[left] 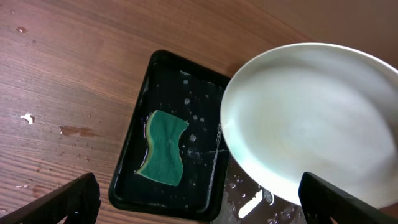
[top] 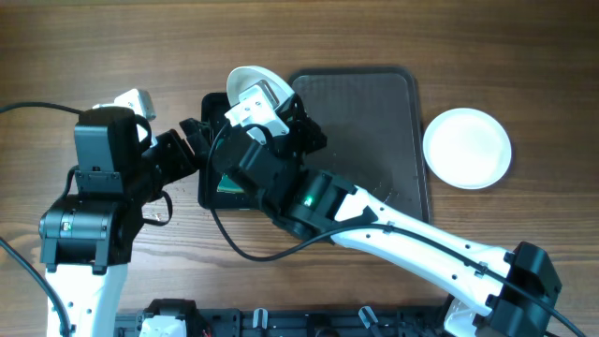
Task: Clean dirty plates on tray and stack at the side
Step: 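Lift the plate and rinse it over the black tray with right gripper, then carry the plate right and stack it on the clean plates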
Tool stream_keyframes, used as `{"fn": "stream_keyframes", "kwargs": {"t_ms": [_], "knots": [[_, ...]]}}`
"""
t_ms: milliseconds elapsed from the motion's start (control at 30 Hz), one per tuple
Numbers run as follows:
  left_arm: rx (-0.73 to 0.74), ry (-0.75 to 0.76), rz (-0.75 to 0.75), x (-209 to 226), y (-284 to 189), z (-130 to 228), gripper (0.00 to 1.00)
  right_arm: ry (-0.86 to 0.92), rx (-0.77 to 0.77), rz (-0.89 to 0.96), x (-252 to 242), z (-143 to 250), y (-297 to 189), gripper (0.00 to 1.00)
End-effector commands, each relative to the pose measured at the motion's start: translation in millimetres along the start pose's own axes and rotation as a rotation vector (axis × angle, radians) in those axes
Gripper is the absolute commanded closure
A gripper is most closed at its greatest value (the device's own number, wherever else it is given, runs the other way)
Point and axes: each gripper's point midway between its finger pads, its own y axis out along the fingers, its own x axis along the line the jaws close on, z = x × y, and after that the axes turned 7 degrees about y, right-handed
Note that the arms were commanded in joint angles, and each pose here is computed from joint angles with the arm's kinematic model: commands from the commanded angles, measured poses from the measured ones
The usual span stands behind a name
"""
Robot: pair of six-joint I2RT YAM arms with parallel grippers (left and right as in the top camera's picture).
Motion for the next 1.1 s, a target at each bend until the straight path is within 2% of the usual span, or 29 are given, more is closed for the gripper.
{"fn": "stream_keyframes", "kwargs": {"t_ms": [0,33,67,100,133,167,200,267,333,400,467,500,567,633,667,733,800,833,900,967,1000,1033,1067], "knots": [[-0.014,-0.012,0.013,-2.4,-4.6,-4.3,0.00,0.031,-0.006,-0.118,0.7,-11.7,7.3,0.96],[-0.014,-0.012,0.013,-2.4,-4.6,-4.3,0.00,0.050,-0.012,-0.006,-20.3,-14.3,12.0,0.96],[-0.014,-0.012,0.013,-2.4,-4.6,-4.3,0.00,0.155,-0.020,0.042,-31.0,-17.0,15.2,0.96],[-0.014,-0.012,0.013,-2.4,-4.6,-4.3,0.00,0.069,-0.025,-0.054,-14.6,-18.8,14.0,0.96],[-0.014,-0.012,0.013,-2.4,-4.6,-4.3,0.00,0.038,-0.024,-0.016,-21.2,-18.6,14.7,0.96],[-0.014,-0.012,0.013,-2.4,-4.6,-4.3,0.00,0.118,-0.018,0.062,-37.4,-17.3,19.3,0.96],[-0.014,-0.012,0.013,-2.4,-4.6,-4.3,0.00,0.139,0.016,-0.036,-23.8,-8.3,25.5,0.96],[-0.014,-0.012,0.013,-2.4,-4.6,-4.3,0.00,0.331,0.116,-0.033,-29.6,18.3,36.3,0.96],[-0.014,-0.012,0.013,-2.4,-4.6,-4.3,0.00,0.630,0.346,-0.216,-12.7,55.9,55.7,0.96],[-0.014,-0.012,0.013,-2.4,-4.6,-4.3,0.00,0.903,0.535,-0.454,-16.5,69.2,83.4,0.96],[-0.014,-0.012,0.013,-2.4,-4.6,-4.3,0.00,1.106,0.551,-0.693,-61.5,57.8,100.1,0.96],[-0.014,-0.012,0.013,-2.4,-4.6,-4.3,0.00,1.165,0.533,-0.716,-88.2,58.2,105.2,0.96],[-0.014,-0.012,0.013,-2.4,-4.6,-4.3,0.00,1.280,0.484,-0.601,-178.9,87.1,113.6,0.96],[-0.014,-0.012,0.013,-2.4,-4.6,-4.3,0.00,1.343,0.574,-0.409,-241.9,151.1,104.3,0.96],[-0.014,-0.012,0.013,-2.4,-4.6,-4.3,0.00,1.354,0.648,-0.329,-257.4,183.4,97.3,0.96],[-0.014,-0.012,0.013,-2.4,-4.6,-4.3,0.00,1.296,0.804,-0.172,-273.3,256.5,82.4,0.96],[-0.014,-0.012,0.013,-2.4,-4.6,-4.3,0.00,1.278,0.948,-0.068,-267.3,306.7,68.9,0.96],[-0.014,-0.012,0.013,-2.4,-4.6,-4.3,0.00,1.255,1.060,0.055,-255.8,355.2,58.3,0.96],[-0.014,-0.012,0.013,-2.4,-4.6,-4.3,0.00,1.248,1.078,0.100,-241.3,384.8,59.8,0.96],[-0.014,-0.012,0.013,-2.4,-4.6,-4.3,0.00,1.270,1.066,0.218,-249.1,398.4,61.6,0.96],[-0.014,-0.012,0.013,-2.4,-4.6,-4.3,0.00,1.265,1.057,0.228,-251.9,398.0,62.6,0.93],[-0.014,-0.012,0.013,-2.4,-4.6,-4.3,0.00,1.270,1.060,0.216,-251.4,395.1,62.0,0.60],[-0.014,-0.012,0.013,-2.4,-4.6,-4.3,0.00,1.282,1.065,0.174,-249.2,386.4,60.4,0.56]]}}
